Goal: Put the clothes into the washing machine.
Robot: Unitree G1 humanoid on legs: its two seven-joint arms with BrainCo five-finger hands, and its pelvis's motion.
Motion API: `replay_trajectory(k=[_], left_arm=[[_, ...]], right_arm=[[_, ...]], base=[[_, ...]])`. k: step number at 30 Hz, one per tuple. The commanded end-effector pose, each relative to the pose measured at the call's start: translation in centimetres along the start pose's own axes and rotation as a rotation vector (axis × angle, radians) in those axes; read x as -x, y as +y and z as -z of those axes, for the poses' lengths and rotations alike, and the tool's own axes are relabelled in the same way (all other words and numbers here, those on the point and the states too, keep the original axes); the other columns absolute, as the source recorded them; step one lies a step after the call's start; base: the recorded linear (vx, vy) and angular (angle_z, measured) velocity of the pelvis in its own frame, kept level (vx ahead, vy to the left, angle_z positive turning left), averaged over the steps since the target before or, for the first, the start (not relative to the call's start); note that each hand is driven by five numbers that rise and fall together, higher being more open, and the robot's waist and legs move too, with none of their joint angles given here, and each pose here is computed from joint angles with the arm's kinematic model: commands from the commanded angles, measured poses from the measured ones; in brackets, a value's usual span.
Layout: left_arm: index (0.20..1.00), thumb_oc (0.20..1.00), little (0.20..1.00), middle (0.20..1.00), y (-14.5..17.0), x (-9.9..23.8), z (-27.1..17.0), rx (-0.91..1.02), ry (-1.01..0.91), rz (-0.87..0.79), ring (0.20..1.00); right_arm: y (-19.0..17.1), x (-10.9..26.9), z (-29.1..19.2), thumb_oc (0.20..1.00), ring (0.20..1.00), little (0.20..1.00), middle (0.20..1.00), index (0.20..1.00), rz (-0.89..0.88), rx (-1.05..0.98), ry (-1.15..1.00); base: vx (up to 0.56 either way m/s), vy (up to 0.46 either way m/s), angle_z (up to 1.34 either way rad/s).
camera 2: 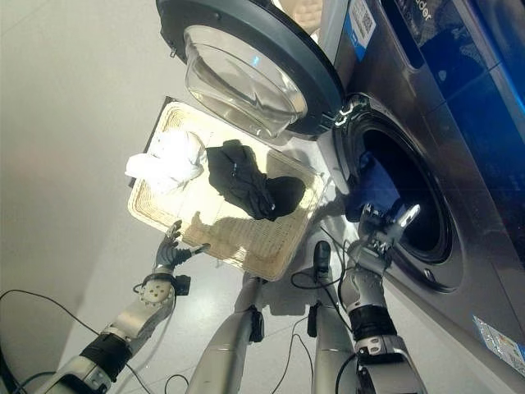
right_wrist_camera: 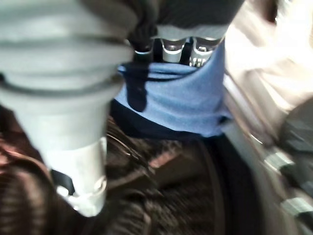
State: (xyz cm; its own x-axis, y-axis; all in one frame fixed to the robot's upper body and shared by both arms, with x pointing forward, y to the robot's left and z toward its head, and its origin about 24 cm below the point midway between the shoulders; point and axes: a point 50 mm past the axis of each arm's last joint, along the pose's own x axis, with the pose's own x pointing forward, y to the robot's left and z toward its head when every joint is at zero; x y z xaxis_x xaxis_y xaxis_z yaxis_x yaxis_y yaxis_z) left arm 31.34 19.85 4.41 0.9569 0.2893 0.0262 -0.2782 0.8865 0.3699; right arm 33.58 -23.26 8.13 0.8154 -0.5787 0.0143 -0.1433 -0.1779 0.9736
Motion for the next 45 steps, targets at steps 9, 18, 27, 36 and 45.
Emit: replay_trajectory(k=[9,18,27,36,45], left_arm=[[1.0,1.0,1.0,1.0,3.6,-2.1,-4.2,-0.159,-0.279,-0.281,1.0],[1.0,1.0,1.0,1.0,4.9,-3.3,-7.1,-0.336,-0.456,-0.434,1.0],[1.0,1.0,1.0,1.0,4.0,-5.7,-11.5,-0.632,-0.572,-0.416,1.0],[1.0,1.0,1.0,1.0,4.5,-8.3,-11.8,-1.043,-0.371,-0.237,1.0],[1.0,1.0,1.0,1.0,5.1,-9.2,-11.2,-1.406,-0.186,-0.078,1.0]], right_arm=[[1.7,-0.4,-0.1,1.0,1.0,1.0,1.0,1.0,-0.318,0.512,0.196],[-1.0,2.1,1.5,1.0,1.0,1.0,1.0,1.0,-0.351,0.934,0.433],[-0.3,2.3,3.7,1.0,1.0,1.0,1.0,1.0,-0.382,0.897,0.464],[2.9,0.8,4.9,1.0,1.0,1.0,1.0,1.0,-0.41,0.581,0.482],[14.6,-2.8,-1.3,1.0,1.0,1.0,1.0,1.0,-0.469,-0.113,-0.397]], base=[[-0.01,0.049,0.0],[-0.02,0.052,-0.06],[-0.02,0.05,-0.1],[0.0,0.02,-0.07],[0.0,-0.019,-0.03]])
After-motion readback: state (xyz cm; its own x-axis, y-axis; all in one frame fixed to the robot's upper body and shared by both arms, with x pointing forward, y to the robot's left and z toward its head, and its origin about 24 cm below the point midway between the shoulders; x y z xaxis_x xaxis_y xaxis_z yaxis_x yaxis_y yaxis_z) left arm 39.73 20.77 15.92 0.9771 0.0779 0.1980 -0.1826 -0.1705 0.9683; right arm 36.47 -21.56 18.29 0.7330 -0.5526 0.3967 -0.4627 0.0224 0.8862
